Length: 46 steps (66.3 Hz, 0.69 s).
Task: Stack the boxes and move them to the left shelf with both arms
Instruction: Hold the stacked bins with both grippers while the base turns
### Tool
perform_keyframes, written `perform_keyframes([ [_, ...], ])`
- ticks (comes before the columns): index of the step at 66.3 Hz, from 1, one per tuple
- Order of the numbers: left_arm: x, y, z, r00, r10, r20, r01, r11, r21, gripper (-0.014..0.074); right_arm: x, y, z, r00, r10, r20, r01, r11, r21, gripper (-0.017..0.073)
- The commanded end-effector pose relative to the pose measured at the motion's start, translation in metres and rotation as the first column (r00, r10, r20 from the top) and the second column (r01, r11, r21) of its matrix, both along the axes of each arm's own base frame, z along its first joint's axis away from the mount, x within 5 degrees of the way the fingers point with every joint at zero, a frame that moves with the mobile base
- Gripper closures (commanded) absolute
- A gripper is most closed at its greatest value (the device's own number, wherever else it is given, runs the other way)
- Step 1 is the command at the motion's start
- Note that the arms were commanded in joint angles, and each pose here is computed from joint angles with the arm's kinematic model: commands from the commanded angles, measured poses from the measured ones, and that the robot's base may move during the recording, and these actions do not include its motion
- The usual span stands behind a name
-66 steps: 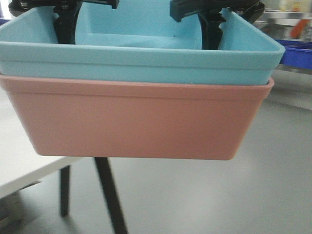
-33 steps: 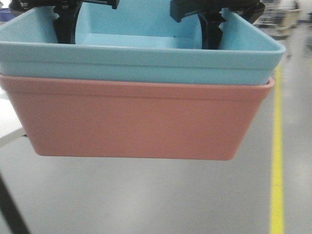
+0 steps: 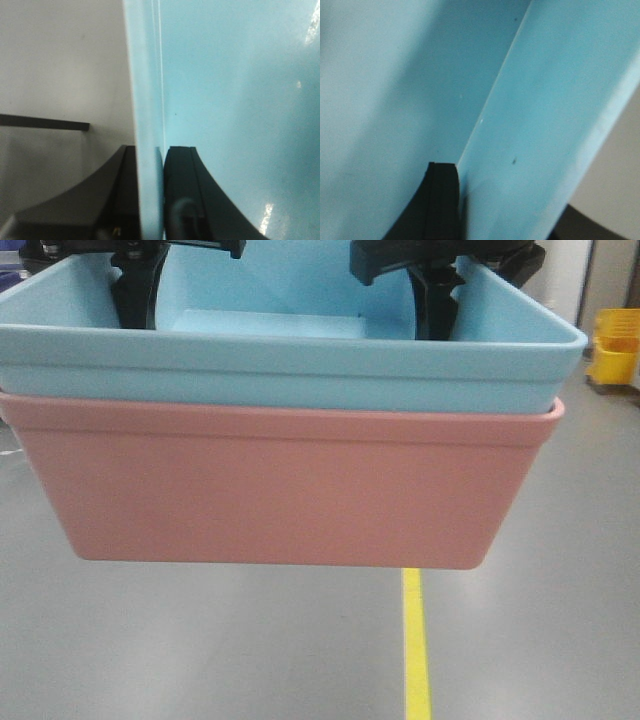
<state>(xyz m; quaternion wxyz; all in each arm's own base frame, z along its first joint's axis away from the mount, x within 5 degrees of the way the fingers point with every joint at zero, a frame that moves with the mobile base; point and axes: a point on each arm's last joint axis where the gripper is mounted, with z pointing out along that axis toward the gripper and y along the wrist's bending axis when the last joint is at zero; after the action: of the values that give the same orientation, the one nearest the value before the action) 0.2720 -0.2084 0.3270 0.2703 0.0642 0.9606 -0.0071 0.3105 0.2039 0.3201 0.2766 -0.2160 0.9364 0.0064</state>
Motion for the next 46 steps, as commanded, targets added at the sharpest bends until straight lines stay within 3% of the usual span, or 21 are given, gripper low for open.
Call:
perform_keyframes([
  [1, -0.0112, -0.0354, 0.046, 0.967, -0.108, 0.23, 0.181, 0.928, -0.325, 0.0596, -0.012, 0.0346, 0.0434, 0.986, 0.034, 0.162, -0.091, 0.929, 0.358, 0.0503],
  [46, -0.0112, -0.0354, 0.046, 0.967, -0.108, 0.23, 0.181, 0.928, -0.325, 0.0596, -0.012, 0.0346, 0.0434, 0.986, 0.034, 0.162, -0.091, 0.929, 0.358, 0.0503],
])
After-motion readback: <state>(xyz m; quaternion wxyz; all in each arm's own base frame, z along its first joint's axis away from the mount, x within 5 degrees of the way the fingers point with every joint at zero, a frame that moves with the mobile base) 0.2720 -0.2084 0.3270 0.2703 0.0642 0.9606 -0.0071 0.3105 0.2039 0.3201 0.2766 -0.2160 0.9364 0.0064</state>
